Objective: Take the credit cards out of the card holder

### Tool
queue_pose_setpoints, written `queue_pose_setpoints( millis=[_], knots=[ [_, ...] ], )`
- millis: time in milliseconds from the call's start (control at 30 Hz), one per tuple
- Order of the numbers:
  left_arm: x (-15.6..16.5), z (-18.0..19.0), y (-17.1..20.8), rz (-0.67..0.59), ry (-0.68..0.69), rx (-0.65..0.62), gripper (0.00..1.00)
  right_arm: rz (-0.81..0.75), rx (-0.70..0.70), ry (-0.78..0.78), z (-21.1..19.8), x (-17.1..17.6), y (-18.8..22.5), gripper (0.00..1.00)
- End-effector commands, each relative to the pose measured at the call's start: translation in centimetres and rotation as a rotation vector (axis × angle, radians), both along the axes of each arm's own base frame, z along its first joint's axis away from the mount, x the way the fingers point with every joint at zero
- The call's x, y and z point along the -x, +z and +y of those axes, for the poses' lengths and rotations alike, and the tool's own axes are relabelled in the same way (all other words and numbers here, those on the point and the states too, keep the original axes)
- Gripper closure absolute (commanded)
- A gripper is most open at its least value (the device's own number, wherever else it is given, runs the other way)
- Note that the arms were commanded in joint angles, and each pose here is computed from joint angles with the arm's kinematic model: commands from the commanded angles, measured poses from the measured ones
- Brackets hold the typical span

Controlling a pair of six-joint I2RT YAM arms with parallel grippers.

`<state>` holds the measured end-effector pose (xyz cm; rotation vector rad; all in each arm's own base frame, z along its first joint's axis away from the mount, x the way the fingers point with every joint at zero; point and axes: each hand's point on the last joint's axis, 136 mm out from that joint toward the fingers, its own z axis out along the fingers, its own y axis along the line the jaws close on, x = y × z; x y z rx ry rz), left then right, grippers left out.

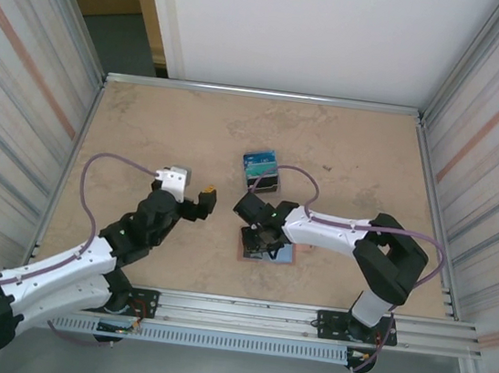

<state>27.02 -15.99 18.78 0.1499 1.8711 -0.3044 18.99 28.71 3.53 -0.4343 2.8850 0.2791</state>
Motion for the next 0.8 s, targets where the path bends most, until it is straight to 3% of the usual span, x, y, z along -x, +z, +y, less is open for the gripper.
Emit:
queue_pose_setpoints(
  millis=[0,333,767],
  knots=[
    [-0.8,-0.3,2.4,-0.064,0.022,0.004,0.01,-0.037,0.029,-0.048,-2.0,-0.5,1.0,0.66],
    [-0.9,-1.2,2.8,-0.071,0.002,-0.037,0.01,-0.049,0.036,-0.150,-5.0,-1.6,1.2,0.66],
    [-1.0,-4.0,2.7,-0.100,-0.053,-0.215,0.01,-0.072,0.042,-0.294,-9.9,-2.0,2.2,0.64]
  ],
)
